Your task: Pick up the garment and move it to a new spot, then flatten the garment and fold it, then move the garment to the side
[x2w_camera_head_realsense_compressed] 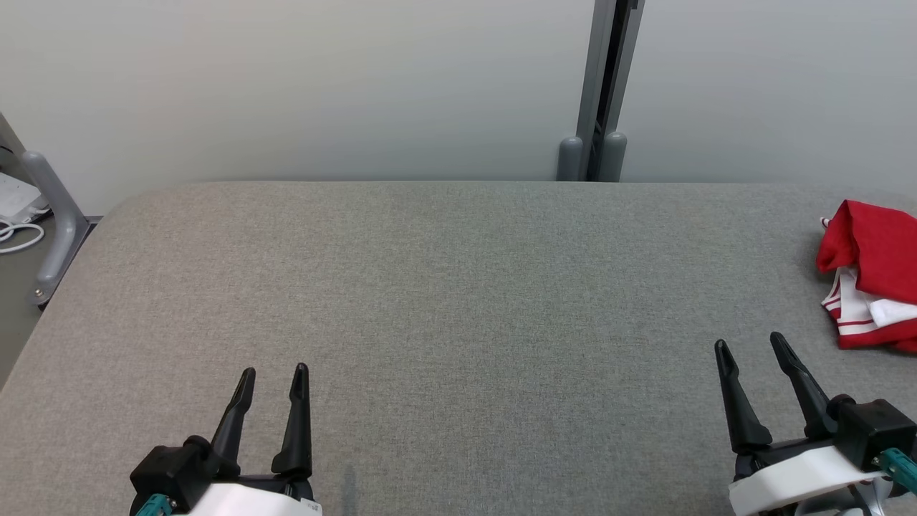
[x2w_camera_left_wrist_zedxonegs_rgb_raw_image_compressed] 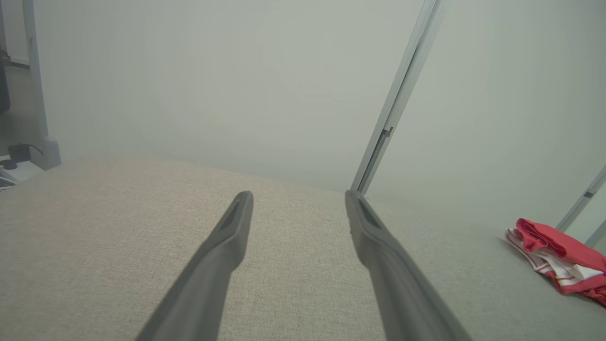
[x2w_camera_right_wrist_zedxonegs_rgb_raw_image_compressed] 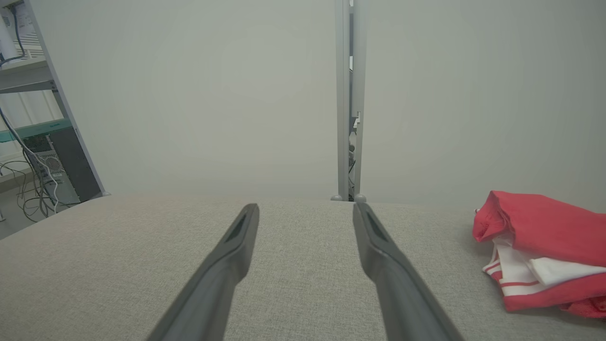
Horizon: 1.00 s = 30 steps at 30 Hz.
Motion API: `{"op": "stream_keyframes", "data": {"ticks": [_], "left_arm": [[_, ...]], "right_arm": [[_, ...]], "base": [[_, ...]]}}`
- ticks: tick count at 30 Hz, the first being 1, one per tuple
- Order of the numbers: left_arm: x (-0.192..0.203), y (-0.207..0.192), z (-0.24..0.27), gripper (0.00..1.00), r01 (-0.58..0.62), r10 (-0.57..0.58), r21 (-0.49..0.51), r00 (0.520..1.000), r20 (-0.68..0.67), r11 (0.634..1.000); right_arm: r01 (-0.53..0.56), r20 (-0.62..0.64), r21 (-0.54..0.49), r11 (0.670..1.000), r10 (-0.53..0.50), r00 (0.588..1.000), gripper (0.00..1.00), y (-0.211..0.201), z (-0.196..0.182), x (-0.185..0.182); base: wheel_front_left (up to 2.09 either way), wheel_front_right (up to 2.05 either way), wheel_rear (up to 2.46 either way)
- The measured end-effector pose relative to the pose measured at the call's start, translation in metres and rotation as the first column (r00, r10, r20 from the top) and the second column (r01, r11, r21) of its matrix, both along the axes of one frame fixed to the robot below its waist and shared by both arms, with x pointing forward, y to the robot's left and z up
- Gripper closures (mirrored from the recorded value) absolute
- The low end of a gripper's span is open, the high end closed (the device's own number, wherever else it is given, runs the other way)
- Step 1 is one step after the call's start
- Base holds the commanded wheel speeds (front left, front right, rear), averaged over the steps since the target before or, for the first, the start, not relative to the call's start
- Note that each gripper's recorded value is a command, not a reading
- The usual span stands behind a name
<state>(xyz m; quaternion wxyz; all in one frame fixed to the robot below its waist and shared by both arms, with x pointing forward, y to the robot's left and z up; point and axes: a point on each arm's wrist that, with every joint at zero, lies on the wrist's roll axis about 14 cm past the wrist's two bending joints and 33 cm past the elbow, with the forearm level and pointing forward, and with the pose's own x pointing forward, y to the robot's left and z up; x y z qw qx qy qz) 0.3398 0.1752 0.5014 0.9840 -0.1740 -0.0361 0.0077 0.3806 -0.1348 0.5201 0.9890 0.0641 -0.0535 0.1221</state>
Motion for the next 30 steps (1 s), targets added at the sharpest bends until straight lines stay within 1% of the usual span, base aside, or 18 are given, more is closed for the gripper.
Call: {"op": "stream_keyframes", "data": {"ticks": [6, 7, 13, 18, 24, 30], "left_arm": [[0.000, 0.000, 0.000, 0.00, -0.001, 0.001, -0.015, 1.000, 0.000, 1.000], [0.000, 0.001, 0.000, 1.00, -0.002, 0.002, -0.025, 1.000, 0.001, 1.000], [-0.010, -0.003, -0.025, 1.00, -0.001, -0.002, -0.048, 0.997, -0.079, 0.999], [-0.009, -0.005, -0.029, 1.00, -0.005, -0.008, -0.127, 0.995, -0.102, 0.992], [-0.001, -0.010, -0.029, 1.00, 0.002, -0.027, -0.223, 0.994, -0.110, 0.975], [0.006, -0.015, -0.028, 1.00, 0.009, -0.047, -0.307, 0.992, -0.116, 0.952]], "right_arm": [[0.000, 0.002, -0.001, 1.000, 0.000, 1.000, 0.00, 0.000, 0.001, 0.000], [-0.001, 0.002, -0.001, 1.000, 0.001, 1.000, 1.00, 0.000, 0.001, 0.000], [0.009, -0.086, 0.018, 1.000, -0.007, 0.996, 1.00, 0.001, -0.026, -0.011], [0.064, -0.123, 0.109, 0.992, -0.050, 0.991, 1.00, -0.013, -0.027, -0.010], [0.125, -0.159, 0.217, 0.968, -0.091, 0.983, 1.00, -0.028, -0.028, -0.011], [0.178, -0.194, 0.315, 0.932, -0.120, 0.974, 1.00, -0.042, -0.029, -0.013]], "base": [[0.00, 0.00, 0.00], [0.00, 0.00, 0.00], [0.00, 0.00, 0.00], [0.00, 0.00, 0.00], [0.00, 0.00, 0.00], [0.00, 0.00, 0.00]]}}
